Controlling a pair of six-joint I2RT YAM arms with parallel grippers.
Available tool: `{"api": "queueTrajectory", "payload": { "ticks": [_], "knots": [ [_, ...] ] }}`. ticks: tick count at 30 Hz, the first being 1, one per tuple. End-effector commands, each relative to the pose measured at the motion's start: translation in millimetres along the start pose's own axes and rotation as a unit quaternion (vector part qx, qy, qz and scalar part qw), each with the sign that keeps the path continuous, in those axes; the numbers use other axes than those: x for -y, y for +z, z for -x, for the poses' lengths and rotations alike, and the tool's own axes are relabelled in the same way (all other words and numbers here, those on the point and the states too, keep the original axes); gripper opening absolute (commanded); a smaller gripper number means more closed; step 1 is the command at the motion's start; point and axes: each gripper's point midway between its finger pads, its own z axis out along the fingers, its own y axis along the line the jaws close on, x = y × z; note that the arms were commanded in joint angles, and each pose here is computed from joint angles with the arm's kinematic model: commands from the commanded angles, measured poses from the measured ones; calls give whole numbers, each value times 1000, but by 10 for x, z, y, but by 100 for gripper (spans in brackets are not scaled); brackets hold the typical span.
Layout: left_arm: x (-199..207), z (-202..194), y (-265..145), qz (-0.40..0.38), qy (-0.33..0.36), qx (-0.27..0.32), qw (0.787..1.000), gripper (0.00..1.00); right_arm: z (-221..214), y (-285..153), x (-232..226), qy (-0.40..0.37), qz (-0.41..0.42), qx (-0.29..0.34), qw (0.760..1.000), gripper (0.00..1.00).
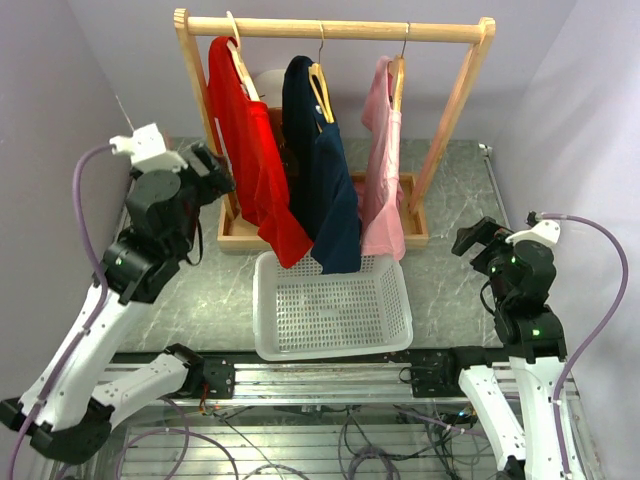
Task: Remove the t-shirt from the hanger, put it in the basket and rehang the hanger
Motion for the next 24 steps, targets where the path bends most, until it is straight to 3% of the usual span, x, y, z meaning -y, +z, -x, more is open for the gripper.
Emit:
{"api": "queueTrajectory", "payload": {
  "ticks": [1,11,13,14,16,24],
  "knots": [
    [542,445,111,-79,9,24,997,94,45,-9,-132,-14,37,2,999,96],
    [1079,912,505,-73,-2,15,997,94,208,-144,-215,-5,60,25,998,89],
    [1212,927,595,-83,0,9,997,94,211,-147,-235,-2,64,23,998,88],
    [1263,922,625,-89,2,7,996,86,208,-145,-246,-1,66,21,998,88],
    [1350,911,681,-101,5,10,995,80,198,-141,-260,1,69,17,998,87],
    [1350,829,867,-71,26,6,997,82,201,-153,-276,4,72,16,997,87]
  ]
}}
